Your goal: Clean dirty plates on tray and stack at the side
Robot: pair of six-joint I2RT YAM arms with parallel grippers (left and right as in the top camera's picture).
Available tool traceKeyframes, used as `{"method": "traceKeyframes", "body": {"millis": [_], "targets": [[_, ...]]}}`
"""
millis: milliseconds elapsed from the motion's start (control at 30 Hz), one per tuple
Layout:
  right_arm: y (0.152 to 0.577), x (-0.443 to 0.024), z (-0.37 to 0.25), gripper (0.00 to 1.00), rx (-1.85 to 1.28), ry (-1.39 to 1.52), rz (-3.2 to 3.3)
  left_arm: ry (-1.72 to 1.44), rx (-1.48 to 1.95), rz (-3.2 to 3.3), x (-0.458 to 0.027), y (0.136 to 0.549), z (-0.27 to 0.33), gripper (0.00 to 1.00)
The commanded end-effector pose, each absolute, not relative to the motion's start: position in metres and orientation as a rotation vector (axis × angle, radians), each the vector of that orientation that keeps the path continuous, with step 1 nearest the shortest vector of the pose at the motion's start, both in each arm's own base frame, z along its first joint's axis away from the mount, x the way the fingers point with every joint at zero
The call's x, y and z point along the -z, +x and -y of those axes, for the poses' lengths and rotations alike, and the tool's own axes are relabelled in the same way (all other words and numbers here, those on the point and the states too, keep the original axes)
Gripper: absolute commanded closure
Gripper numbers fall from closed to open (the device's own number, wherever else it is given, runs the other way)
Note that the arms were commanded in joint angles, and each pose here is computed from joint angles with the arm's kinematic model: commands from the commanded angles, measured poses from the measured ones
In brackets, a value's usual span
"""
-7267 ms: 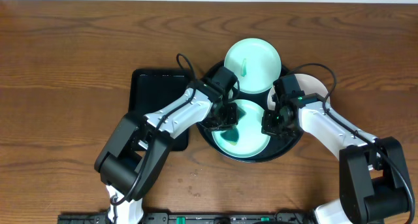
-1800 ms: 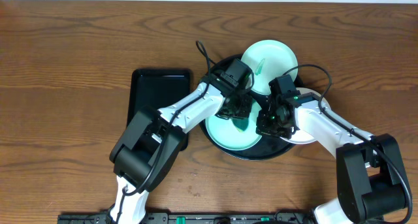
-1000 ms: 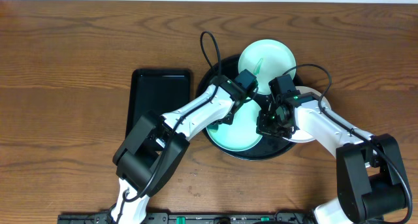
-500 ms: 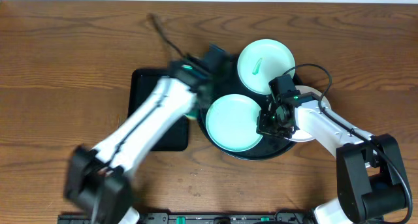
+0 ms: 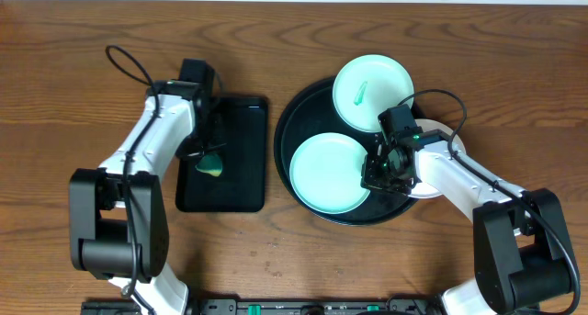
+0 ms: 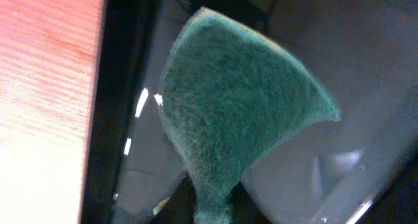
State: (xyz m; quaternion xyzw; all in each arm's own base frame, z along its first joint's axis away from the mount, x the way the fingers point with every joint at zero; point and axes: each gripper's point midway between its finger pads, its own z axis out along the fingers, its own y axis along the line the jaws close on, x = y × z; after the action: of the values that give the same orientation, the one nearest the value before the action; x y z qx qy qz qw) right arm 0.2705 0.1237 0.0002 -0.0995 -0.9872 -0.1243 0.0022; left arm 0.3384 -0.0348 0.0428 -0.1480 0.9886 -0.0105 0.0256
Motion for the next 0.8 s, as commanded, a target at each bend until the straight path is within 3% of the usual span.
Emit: {"method": "traceKeyframes", "body": {"millis": [0, 33, 267, 533, 767], "targets": [[0.258, 0.021, -0.095, 0.99, 0.15, -0.296, 3.092, -0.43, 0.188, -3.015, -0.061, 0.347, 0.045, 0.51], [0.259, 0.02, -0.095, 0.99, 0.152, -0.296, 3.094, -0.43, 0.195, -3.006, -0.065, 0.347, 0.045, 0.39], [0.274, -0.004, -0.1, 0.99, 0.177, -0.17, 3.146, -0.394, 0.26, -2.858, -0.124, 0.346, 0.048, 0.22], [0.325, -0.1, -0.12, 0.99, 0.086, 0.116, 3.375, -0.326, 0.316, -2.522, -0.231, 0.33, 0.045, 0.21], [0.368, -0.177, -0.188, 0.98, 0.115, 0.422, 3.646, -0.304, 0.301, -2.285, -0.299, 0.296, 0.034, 0.2]]}}
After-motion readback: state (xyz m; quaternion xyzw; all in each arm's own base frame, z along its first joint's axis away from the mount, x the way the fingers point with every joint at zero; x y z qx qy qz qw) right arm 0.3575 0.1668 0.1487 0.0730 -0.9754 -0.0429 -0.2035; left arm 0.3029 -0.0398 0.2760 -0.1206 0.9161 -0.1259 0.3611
